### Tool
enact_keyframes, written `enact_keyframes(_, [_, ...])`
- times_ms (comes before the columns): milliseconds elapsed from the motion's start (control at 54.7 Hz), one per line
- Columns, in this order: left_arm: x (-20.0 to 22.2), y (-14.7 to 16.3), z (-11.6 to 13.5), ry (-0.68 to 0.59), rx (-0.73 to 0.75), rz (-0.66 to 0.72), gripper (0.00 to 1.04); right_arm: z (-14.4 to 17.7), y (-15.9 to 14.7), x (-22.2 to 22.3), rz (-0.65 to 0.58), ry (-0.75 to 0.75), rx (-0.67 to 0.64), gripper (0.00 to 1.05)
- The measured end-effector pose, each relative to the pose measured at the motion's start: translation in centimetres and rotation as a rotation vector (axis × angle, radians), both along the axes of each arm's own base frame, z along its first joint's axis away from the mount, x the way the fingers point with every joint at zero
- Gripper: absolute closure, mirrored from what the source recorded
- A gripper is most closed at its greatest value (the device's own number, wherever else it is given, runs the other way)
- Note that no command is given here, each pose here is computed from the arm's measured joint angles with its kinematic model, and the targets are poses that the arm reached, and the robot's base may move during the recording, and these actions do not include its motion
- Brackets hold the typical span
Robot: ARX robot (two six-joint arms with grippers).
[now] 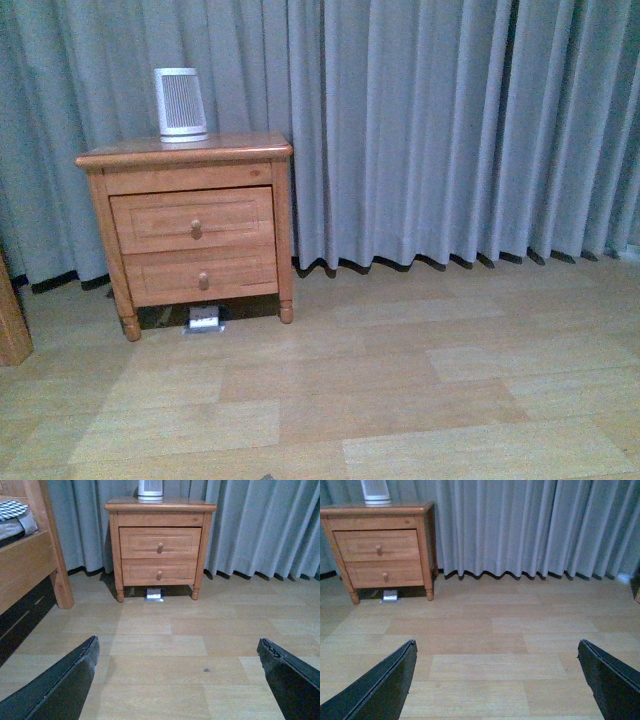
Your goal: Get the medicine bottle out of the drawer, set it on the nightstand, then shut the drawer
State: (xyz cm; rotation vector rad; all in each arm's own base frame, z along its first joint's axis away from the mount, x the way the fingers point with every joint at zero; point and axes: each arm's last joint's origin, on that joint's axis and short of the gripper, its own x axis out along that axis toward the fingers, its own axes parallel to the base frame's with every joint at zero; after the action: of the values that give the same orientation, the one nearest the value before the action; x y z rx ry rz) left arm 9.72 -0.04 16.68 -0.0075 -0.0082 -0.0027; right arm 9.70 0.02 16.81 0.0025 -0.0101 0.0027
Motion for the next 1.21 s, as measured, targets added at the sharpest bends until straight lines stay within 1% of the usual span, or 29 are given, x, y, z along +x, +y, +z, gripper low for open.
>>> enact_keyframes(1207, [0.00, 0.00, 0.00, 0.000, 0.000, 0.000, 0.07, 0.00, 0.00, 0.00, 0.000, 0.000, 0.000, 0.07])
